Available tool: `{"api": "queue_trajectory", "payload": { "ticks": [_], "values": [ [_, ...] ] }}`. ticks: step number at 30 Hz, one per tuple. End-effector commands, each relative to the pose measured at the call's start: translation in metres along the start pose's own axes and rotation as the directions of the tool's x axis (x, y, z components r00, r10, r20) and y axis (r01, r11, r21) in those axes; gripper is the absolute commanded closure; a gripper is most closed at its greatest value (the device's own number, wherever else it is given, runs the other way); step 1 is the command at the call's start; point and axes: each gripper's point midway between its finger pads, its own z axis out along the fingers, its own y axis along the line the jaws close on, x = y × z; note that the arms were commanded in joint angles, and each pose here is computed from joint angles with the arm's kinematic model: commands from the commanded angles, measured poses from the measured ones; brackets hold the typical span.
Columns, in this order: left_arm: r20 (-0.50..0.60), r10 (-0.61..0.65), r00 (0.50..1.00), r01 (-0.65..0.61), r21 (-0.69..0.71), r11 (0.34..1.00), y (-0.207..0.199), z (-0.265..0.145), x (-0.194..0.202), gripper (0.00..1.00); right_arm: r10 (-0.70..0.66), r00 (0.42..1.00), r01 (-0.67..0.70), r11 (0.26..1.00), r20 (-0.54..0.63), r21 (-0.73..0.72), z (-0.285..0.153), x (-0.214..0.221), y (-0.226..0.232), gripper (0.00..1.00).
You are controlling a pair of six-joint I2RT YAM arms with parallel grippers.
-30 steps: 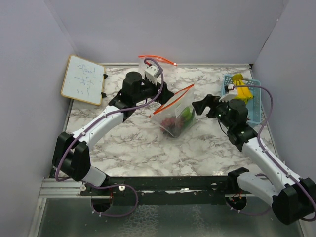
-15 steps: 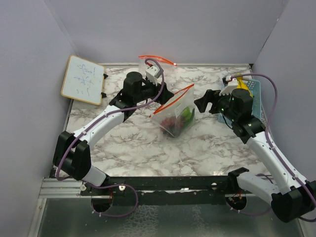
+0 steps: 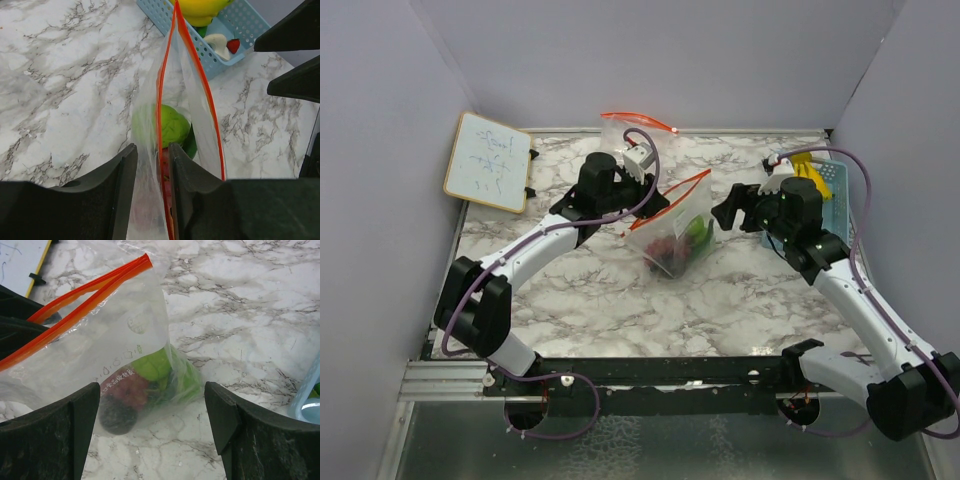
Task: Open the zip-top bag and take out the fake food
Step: Open the zipper of the food storage bag at the center of the board.
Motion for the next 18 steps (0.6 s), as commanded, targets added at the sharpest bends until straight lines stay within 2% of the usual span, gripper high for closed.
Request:
{"api": "queue_trajectory", "payload": {
  "ticks": [1, 7, 10, 14, 18],
  "values": [
    [-0.012, -0.002, 1.0, 0.002, 0.037, 0.999, -0.006, 0.005, 0.003, 0.69, -0.002, 1.0, 0.002, 1.0, 0.004, -0.007, 0.003, -0.003, 0.001, 0.15],
    [0.01, 0.03, 0.999, -0.03, -0.014, 0.999, -0.002, -0.004, -0.009, 0.97, 0.006, 1.0, -0.007, 0.999, -0.018, -0.037, 0.012, 0.002, 0.005, 0.17],
    [0.039, 0.091, 0.995, -0.089, -0.059, 0.994, -0.001, -0.014, -0.028, 0.99, 0.002, 1.0, -0.003, 0.999, -0.014, -0.05, 0.013, 0.002, 0.007, 0.17],
    [0.053, 0.165, 0.985, -0.147, -0.254, 0.956, 0.019, -0.042, -0.061, 1.0, -0.003, 1.0, 0.002, 0.998, -0.023, -0.064, 0.015, 0.001, 0.009, 0.16],
    [0.055, 0.222, 0.973, -0.188, -0.362, 0.913, 0.022, -0.074, -0.086, 1.0, 0.025, 0.999, -0.027, 0.99, -0.02, -0.137, 0.018, -0.004, 0.024, 0.23]
  ]
}}
